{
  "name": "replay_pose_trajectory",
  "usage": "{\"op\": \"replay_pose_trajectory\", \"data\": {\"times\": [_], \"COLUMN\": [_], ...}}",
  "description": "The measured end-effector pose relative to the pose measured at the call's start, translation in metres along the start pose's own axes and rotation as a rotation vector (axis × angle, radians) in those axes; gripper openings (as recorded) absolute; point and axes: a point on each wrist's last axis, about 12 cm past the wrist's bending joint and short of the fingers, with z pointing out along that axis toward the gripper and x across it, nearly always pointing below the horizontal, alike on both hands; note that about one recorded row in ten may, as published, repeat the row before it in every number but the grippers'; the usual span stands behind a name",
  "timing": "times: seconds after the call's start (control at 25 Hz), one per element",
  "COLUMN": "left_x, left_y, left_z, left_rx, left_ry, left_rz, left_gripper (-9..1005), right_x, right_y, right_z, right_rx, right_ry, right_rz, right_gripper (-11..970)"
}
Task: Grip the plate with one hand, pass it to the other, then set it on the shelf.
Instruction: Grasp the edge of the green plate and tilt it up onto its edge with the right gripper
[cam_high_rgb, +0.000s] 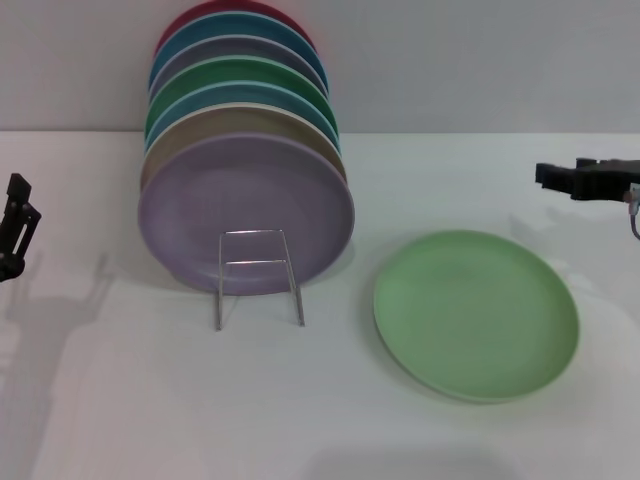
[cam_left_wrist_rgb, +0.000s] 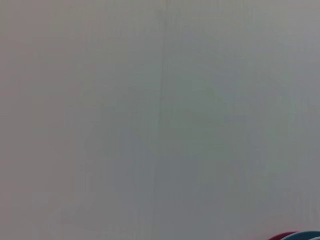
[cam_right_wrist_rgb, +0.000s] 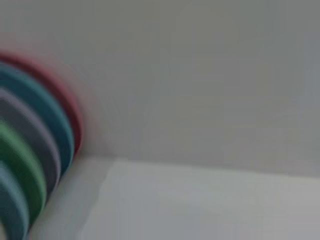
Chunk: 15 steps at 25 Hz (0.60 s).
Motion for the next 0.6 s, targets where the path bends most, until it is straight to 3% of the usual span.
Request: {"op": "replay_pose_trajectory", "data": {"times": [0.32,0.6], "left_x": [0.000,-0.002], "left_y": [-0.003,-0.003], "left_z": [0.006,0.009], "left_rx": [0.002,-0.007], "left_ry": [-0.007,-0.016], "left_rz": [-0.010,-0.015], "left_gripper": [829,830], "right_x": [-0.025,-0.027], "right_y": [0.001,-0.006], "right_z": [-0.009,-0.005], "right_rx": [-0.016,0.012], "right_ry": [0.275,0.406], "right_rz": [0.003,0.034], "right_gripper": [563,562]}}
